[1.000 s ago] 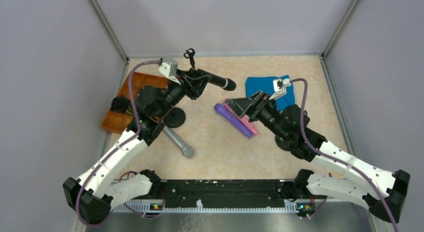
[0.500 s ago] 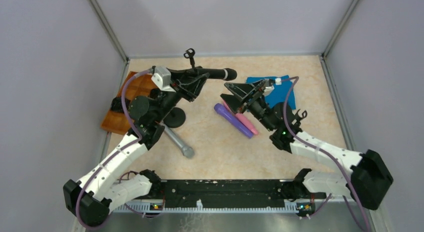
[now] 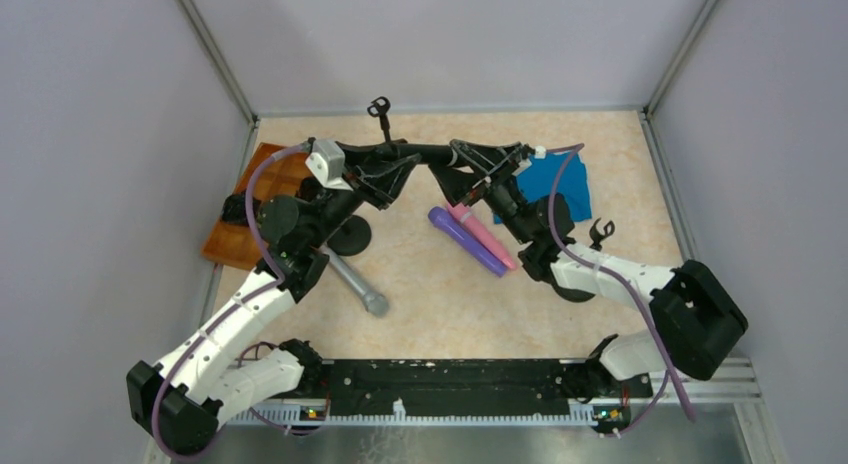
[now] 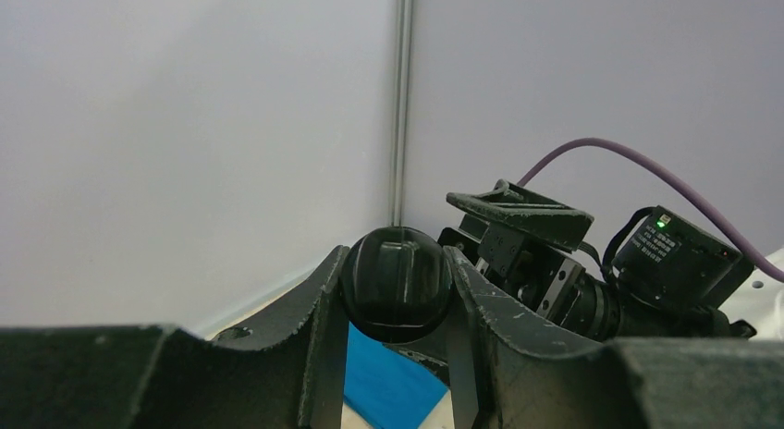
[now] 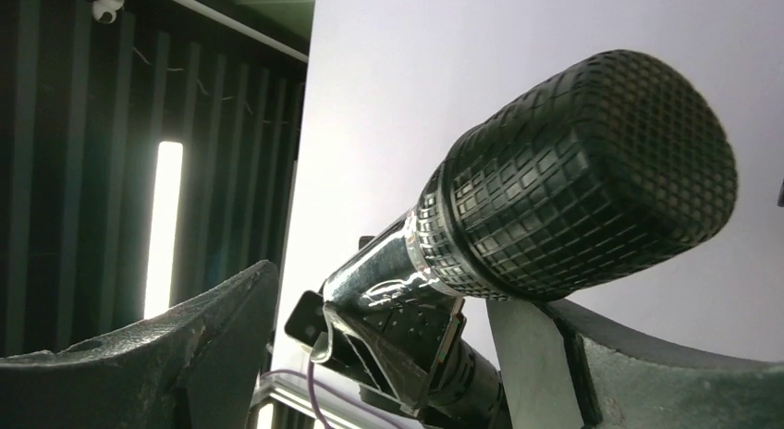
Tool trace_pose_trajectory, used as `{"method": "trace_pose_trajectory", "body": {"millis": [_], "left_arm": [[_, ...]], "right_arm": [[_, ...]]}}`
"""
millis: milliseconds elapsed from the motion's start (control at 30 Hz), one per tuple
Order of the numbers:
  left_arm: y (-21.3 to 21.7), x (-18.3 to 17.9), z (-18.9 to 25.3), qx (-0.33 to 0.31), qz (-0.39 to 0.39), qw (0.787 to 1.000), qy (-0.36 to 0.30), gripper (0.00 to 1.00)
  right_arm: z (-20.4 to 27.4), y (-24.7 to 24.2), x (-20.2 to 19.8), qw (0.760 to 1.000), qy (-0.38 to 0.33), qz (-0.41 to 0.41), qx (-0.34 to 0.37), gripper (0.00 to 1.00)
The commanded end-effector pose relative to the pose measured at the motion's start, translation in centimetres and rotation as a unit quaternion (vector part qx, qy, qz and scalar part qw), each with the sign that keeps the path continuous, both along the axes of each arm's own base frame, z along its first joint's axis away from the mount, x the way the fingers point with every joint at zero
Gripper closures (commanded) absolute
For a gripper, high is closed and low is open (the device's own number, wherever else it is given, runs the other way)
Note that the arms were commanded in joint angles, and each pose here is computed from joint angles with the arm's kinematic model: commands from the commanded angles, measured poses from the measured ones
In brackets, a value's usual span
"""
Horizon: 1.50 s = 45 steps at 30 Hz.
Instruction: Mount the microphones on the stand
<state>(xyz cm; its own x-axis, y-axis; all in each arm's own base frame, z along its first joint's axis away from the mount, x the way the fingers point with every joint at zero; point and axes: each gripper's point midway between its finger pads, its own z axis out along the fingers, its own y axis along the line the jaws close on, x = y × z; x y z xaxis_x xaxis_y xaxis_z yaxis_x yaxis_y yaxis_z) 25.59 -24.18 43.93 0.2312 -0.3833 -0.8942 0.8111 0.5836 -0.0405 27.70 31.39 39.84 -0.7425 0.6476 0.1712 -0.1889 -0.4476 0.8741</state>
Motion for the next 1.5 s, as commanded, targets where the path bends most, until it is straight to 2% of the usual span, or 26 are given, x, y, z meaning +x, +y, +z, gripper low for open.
{"method": "trace_pose_trajectory", "body": {"millis": [0, 200, 333, 400, 433, 500, 600, 700, 833, 900, 933, 1067, 1200, 1333, 1467], "left_arm": [[0.5, -1.5, 1.6, -0.015, -0.009, 0.999, -0.041, 1.0], [0.1, -2.5, 0.7, -0.013, -0.037, 0.999, -0.038, 1.0], [-0.6, -3.1, -0.4, 0.003, -0.064, 0.998, -0.028, 1.0], [-0.6, -3.3, -0.6, 0.003, -0.067, 0.997, -0.025, 0.96], [-0.5, -3.3, -0.8, 0.003, -0.064, 0.998, -0.021, 0.91], [-0.1, -3.3, -0.9, 0.001, -0.057, 0.998, -0.016, 0.73], [0.3, -3.3, -1.3, 0.0, -0.045, 0.999, -0.006, 0.56], [0.6, -3.2, -1.8, 0.001, -0.039, 0.999, 0.003, 0.38], [0.6, -3.1, -1.9, 0.005, -0.035, 0.999, 0.009, 0.28], [0.6, -2.9, -1.9, 0.01, -0.034, 0.999, 0.014, 0.04], [0.6, -2.8, -1.9, 0.013, -0.033, 0.999, 0.018, 0.02], [0.6, -2.3, -1.9, 0.027, -0.021, 0.999, 0.037, 0.01], [0.9, -1.7, -2.3, 0.042, -0.004, 0.997, 0.058, 0.01], [1.3, -1.0, -3.3, 0.058, 0.017, 0.996, 0.073, 0.01], [1.2, -0.7, -3.9, 0.074, 0.022, 0.994, 0.073, 0.01]], "right_arm": [[4.6, -1.3, -0.2, 0.996, -0.052, -0.003, 0.075, 0.22], [4.5, -2.1, 1.6, 0.994, -0.054, -0.046, 0.086, 0.4], [5.3, -2.8, 1.9, 0.989, -0.074, -0.057, 0.116, 0.67], [5.7, -3.1, 2.0, 0.986, -0.085, -0.06, 0.128, 0.79], [5.8, -3.0, 2.1, 0.986, -0.088, -0.059, 0.13, 0.83], [6.0, -3.1, 2.1, 0.984, -0.097, -0.059, 0.136, 0.91], [6.1, -3.3, 2.2, 0.982, -0.11, -0.061, 0.139, 1.0], [6.4, -3.5, 2.3, 0.981, -0.129, -0.071, 0.126, 1.0], [6.6, -3.3, 2.1, 0.98, -0.16, -0.089, 0.078, 1.0], [6.3, -2.9, 2.0, 0.981, -0.17, -0.091, 0.038, 1.0], [6.0, -2.6, 1.9, 0.979, -0.179, -0.094, 0.014, 1.0], [4.5, -2.4, 2.2, 0.963, -0.202, -0.139, -0.114, 1.0], [4.3, -3.5, 2.1, 0.913, -0.255, -0.206, -0.243, 1.0], [5.2, -5.3, 1.0, 0.871, -0.288, -0.247, -0.312, 1.0], [6.1, -5.8, 0.2, 0.835, -0.321, -0.252, -0.368, 1.0]]}}
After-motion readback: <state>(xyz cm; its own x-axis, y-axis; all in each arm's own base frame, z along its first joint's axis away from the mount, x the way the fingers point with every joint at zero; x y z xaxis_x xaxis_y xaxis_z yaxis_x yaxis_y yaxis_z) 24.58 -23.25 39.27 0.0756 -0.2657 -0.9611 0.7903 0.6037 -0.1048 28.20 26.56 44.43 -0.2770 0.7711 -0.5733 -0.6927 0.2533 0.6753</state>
